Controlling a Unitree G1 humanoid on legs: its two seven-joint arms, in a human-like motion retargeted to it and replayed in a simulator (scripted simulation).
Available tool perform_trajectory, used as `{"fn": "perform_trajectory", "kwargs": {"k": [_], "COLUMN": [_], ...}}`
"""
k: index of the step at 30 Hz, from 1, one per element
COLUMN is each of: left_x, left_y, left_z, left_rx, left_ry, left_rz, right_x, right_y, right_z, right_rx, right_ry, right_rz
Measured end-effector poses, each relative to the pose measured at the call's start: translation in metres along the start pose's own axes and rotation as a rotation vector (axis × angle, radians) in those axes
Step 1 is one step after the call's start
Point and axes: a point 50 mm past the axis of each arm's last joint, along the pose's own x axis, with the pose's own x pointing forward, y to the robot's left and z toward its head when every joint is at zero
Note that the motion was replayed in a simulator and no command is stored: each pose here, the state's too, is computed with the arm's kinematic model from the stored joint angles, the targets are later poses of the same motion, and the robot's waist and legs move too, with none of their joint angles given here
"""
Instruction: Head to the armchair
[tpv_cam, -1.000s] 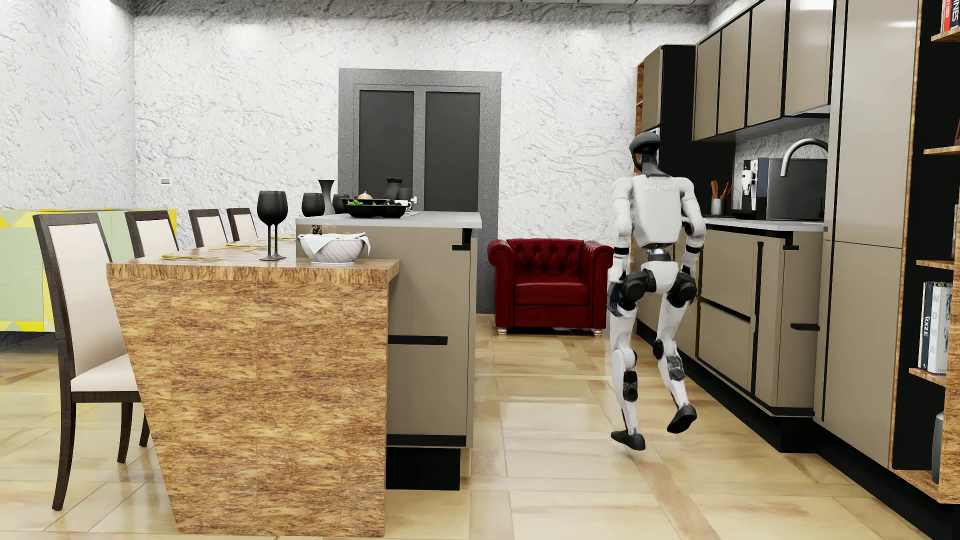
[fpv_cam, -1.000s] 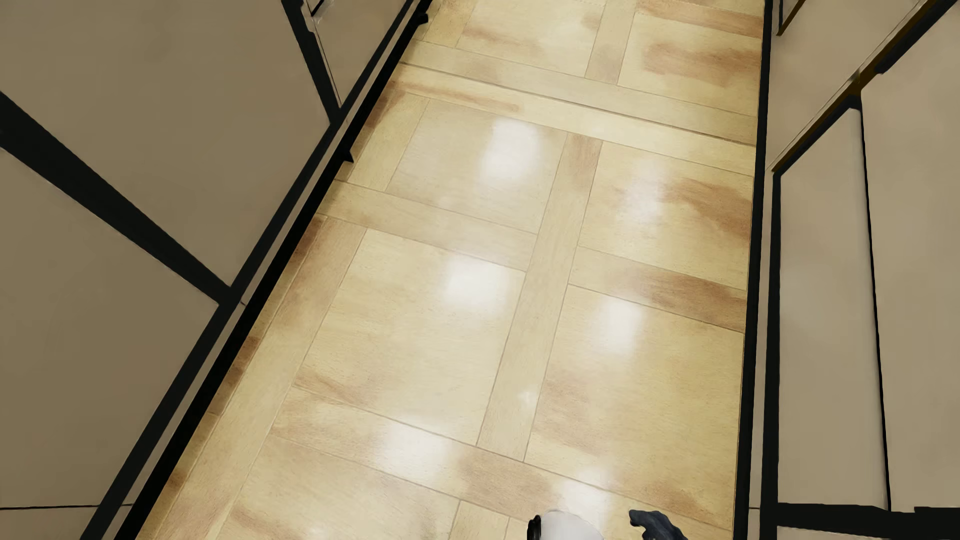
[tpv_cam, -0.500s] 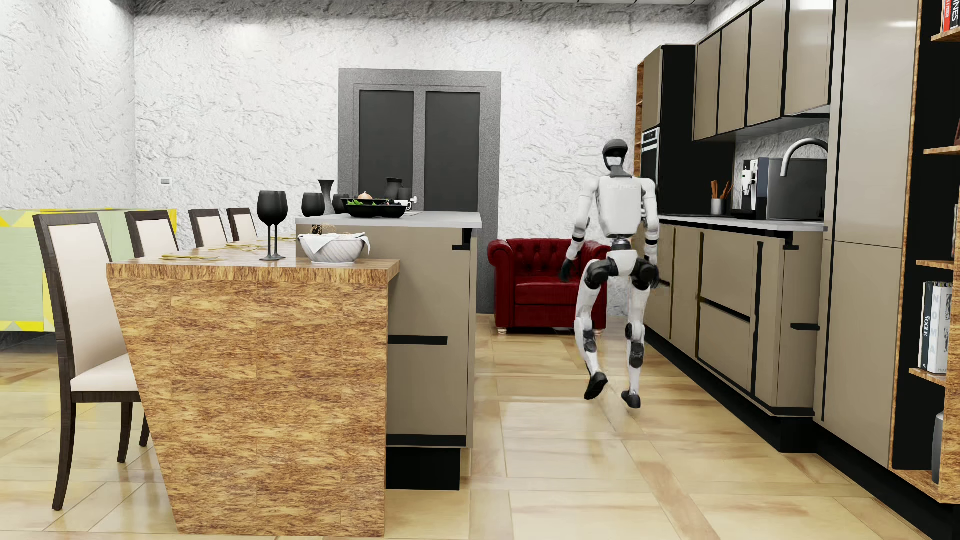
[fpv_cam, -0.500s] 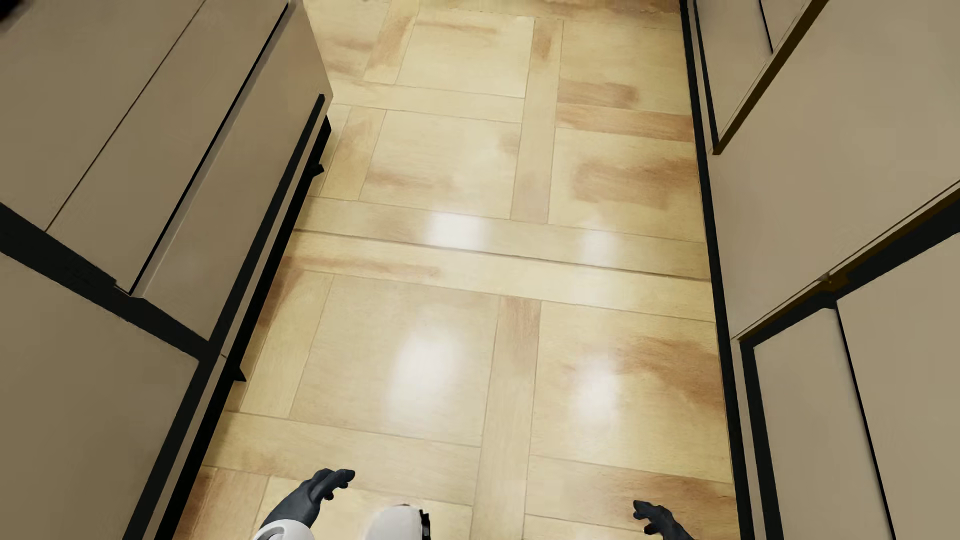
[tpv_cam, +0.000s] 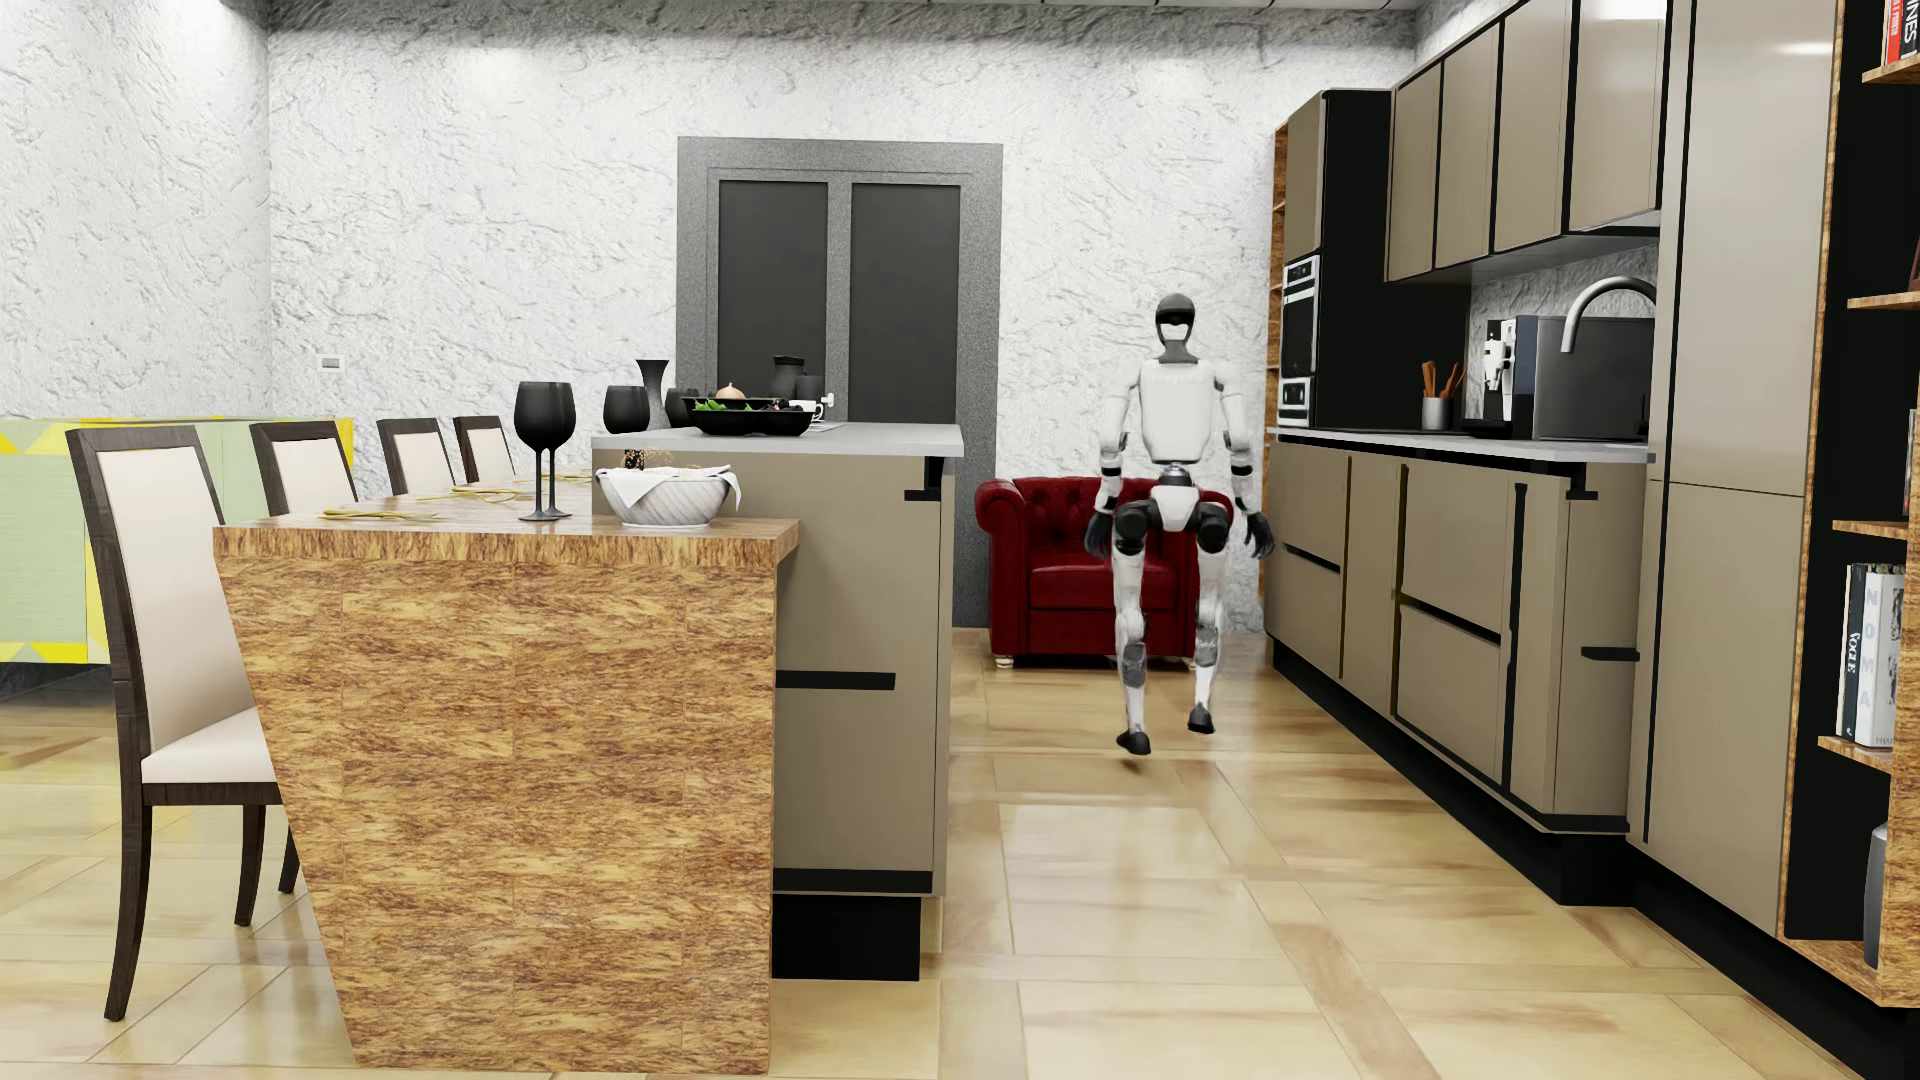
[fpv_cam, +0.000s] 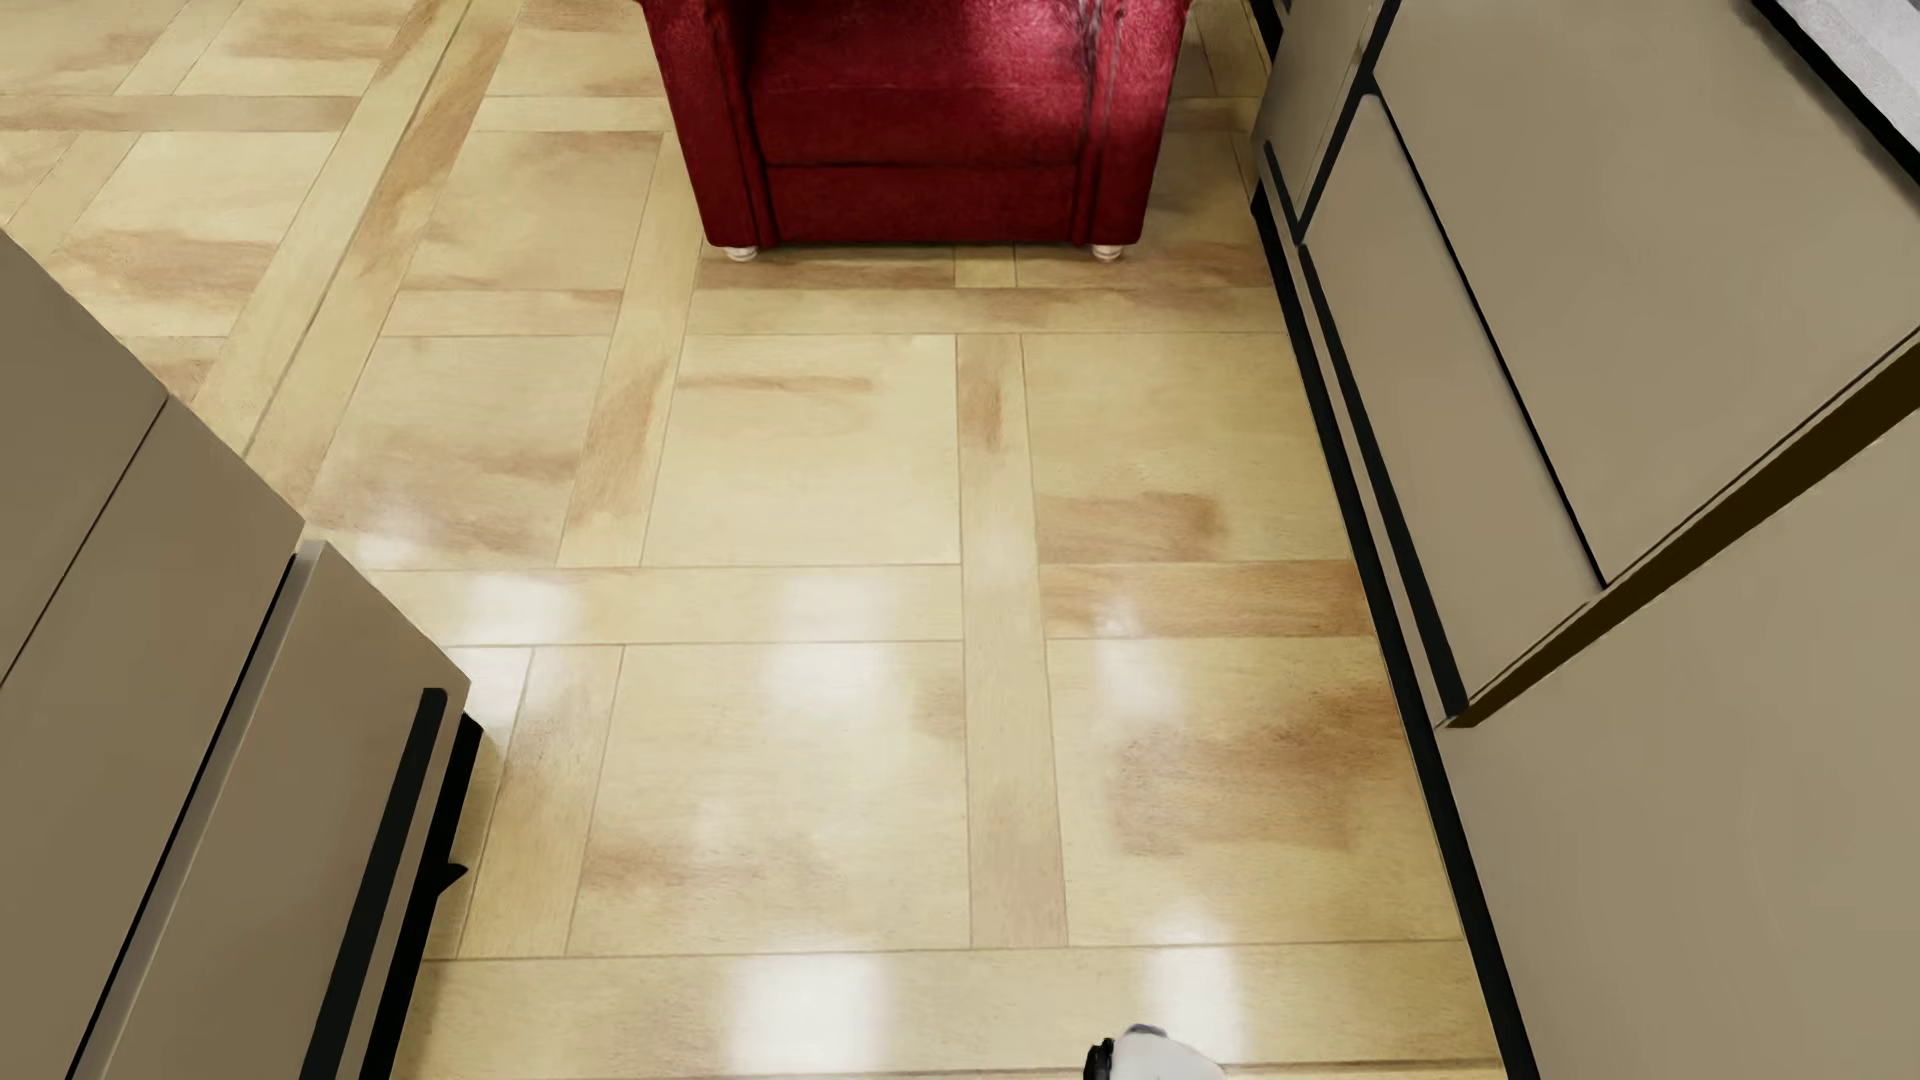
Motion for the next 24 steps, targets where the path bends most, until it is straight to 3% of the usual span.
{"fn": "perform_trajectory", "kwargs": {"k": [2, 4, 6, 8, 10, 13, 15, 16, 19, 20, 22, 23, 24], "left_x": [-0.007, -0.028, -0.044, -0.046, -0.033, -0.007, -0.013, -0.023, -0.054, -0.045, -0.015, -0.005, -0.005], "left_y": [0.068, 0.121, 0.144, 0.14, 0.106, 0.027, -0.021, -0.039, -0.083, -0.079, -0.039, -0.004, 0.033], "left_z": [0.041, 0.071, 0.066, 0.042, 0.032, 0.004, -0.029, -0.045, -0.065, -0.062, -0.04, -0.013, 0.018], "left_rx": [0.01, -0.165, -0.371, -0.447, -0.446, -0.137, -0.006, -0.017, -0.366, -0.315, 0.017, 0.009, -0.157], "left_ry": [-0.191, -0.38, -0.447, -0.385, -0.273, -0.086, -0.012, 0.004, 0.051, 0.093, 0.137, 0.086, -0.021], "left_rz": [0.229, 0.458, 0.62, 0.683, 0.587, 0.148, -0.057, -0.094, -0.136, -0.131, -0.081, 0.01, 0.15], "right_x": [-0.008, -0.029, -0.054, -0.06, -0.04, -0.019, -0.025, -0.035, -0.083, -0.089, -0.071, -0.059, -0.047], "right_y": [0.016, 0.029, 0.052, 0.068, 0.056, 0.011, -0.017, -0.03, -0.081, -0.094, -0.085, -0.072, -0.056], "right_z": [-0.06, -0.113, -0.15, -0.148, -0.11, -0.014, 0.054, 0.084, 0.148, 0.145, 0.121, 0.121, 0.125], "right_rx": [-0.11, -0.033, 0.149, 0.219, 0.174, 0.057, 0.052, 0.039, -0.007, 0.106, 0.397, 0.381, 0.229], "right_ry": [0.142, 0.264, 0.436, 0.487, 0.336, -0.116, -0.446, -0.614, -1.03, -1.041, -0.808, -0.724, -0.703], "right_rz": [0.199, 0.252, 0.217, 0.216, 0.194, -0.013, -0.091, -0.103, -0.212, -0.32, -0.509, -0.481, -0.365]}}
